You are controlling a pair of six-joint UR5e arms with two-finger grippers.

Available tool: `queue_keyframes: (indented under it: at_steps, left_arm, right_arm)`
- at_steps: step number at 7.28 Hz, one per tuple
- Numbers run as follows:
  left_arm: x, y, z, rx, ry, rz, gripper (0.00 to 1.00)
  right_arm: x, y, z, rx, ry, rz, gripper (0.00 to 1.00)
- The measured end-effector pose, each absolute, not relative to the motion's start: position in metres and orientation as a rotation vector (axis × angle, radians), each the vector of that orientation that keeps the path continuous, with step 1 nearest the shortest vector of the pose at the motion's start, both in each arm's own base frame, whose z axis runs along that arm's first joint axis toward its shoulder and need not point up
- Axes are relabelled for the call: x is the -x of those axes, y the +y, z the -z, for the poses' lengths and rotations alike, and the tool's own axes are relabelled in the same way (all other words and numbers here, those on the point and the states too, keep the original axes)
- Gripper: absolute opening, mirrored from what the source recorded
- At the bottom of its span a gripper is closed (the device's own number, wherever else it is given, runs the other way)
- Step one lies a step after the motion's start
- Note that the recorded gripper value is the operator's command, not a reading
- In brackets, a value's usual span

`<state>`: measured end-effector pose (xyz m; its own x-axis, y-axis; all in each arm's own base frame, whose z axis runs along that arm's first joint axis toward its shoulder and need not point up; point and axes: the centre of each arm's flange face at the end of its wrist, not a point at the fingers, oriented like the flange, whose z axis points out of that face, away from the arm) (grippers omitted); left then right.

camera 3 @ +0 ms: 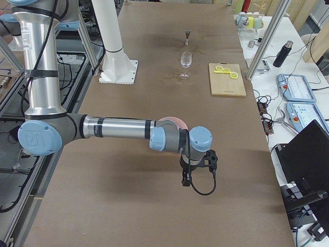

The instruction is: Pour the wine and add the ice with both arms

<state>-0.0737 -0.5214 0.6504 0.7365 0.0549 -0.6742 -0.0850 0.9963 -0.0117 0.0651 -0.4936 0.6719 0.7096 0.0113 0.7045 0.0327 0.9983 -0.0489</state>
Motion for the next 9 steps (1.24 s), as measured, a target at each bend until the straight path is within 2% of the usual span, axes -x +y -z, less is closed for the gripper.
queue_keyframes:
  at_steps: [3,6,9]
  left_arm:
    - [0.074,-0.518,-0.675,0.048,0.74,-0.066,0.98]
    - [0.074,-0.521,-0.662,0.037,0.738,-0.024,0.98]
    - [0.074,-0.524,-0.656,0.029,0.737,-0.02,0.98]
  right_arm:
    - [-0.089,-0.49,-0.654,0.018,-0.809,-0.034,1.0]
    - [-0.093,-0.483,-0.609,0.039,-0.8,-0.053,1.0]
    - [-0.093,-0.478,-0.608,0.055,-0.795,-0.058,1.0]
